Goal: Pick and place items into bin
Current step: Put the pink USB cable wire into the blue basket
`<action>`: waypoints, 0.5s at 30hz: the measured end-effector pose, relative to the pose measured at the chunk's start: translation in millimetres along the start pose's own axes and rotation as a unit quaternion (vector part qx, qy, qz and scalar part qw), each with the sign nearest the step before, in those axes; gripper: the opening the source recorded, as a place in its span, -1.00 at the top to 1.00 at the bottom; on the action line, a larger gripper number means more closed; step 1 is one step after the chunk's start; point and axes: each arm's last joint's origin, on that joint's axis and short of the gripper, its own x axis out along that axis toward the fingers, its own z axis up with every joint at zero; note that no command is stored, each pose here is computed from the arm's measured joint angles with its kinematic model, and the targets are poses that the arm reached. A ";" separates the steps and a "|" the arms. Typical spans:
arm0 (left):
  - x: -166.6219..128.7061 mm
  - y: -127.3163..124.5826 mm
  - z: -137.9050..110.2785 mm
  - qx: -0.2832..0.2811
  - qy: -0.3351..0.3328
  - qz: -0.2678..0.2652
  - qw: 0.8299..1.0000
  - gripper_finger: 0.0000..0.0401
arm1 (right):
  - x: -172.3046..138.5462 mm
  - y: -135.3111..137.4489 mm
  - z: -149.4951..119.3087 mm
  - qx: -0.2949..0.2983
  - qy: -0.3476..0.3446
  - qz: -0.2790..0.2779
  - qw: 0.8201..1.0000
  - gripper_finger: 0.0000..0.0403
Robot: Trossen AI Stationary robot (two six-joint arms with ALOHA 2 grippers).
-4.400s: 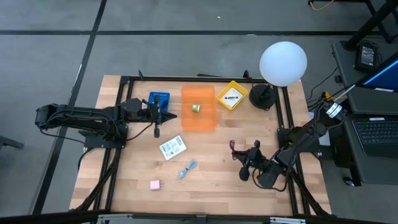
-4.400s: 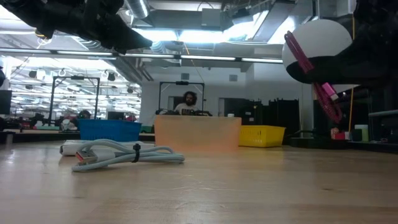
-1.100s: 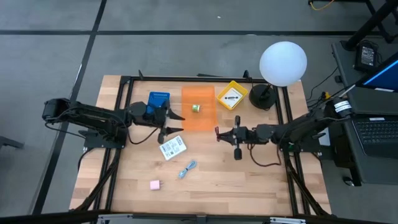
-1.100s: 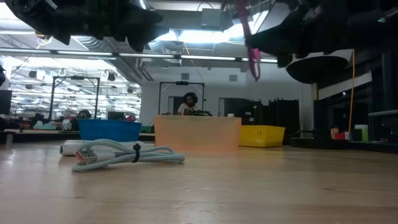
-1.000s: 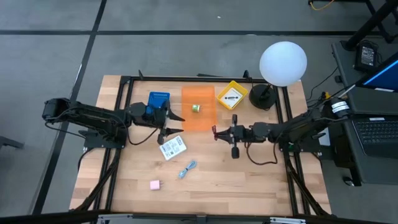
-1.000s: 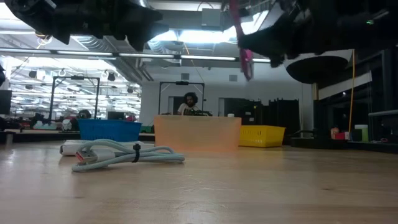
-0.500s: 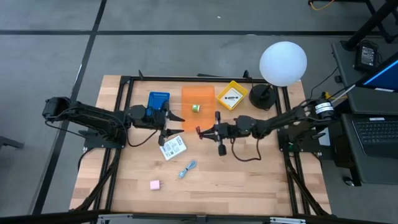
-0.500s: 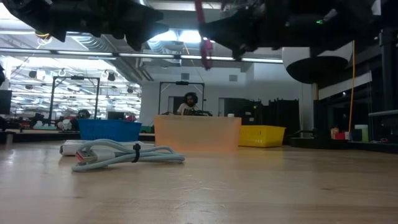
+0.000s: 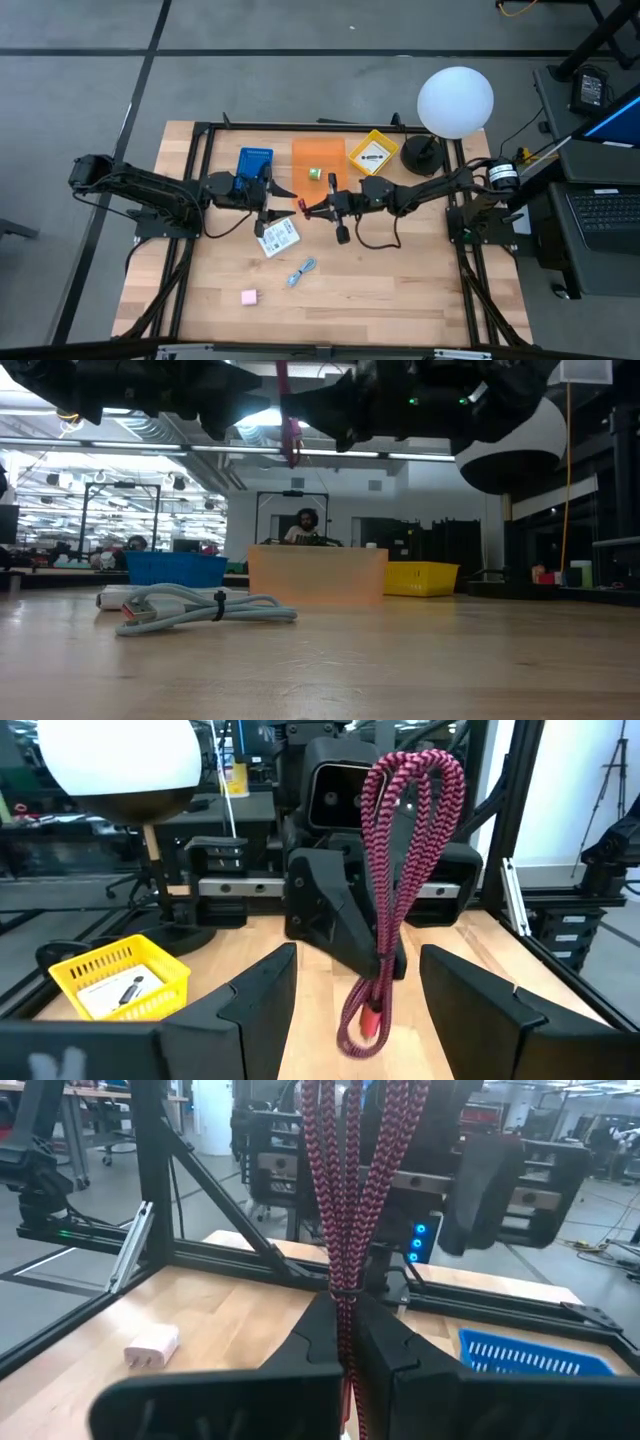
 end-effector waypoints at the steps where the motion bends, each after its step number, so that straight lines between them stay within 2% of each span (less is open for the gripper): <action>1: 0.0 0.1 0.0 0.000 0.000 0.002 1.000 -0.03 | 1.9 -1.5 0.9 0.000 -0.002 0.003 1.000 1.00; 15: 0.0 1.4 0.8 0.000 -0.004 0.012 1.000 0.01 | 14.5 -17.3 3.7 -0.018 -0.008 0.001 1.000 1.00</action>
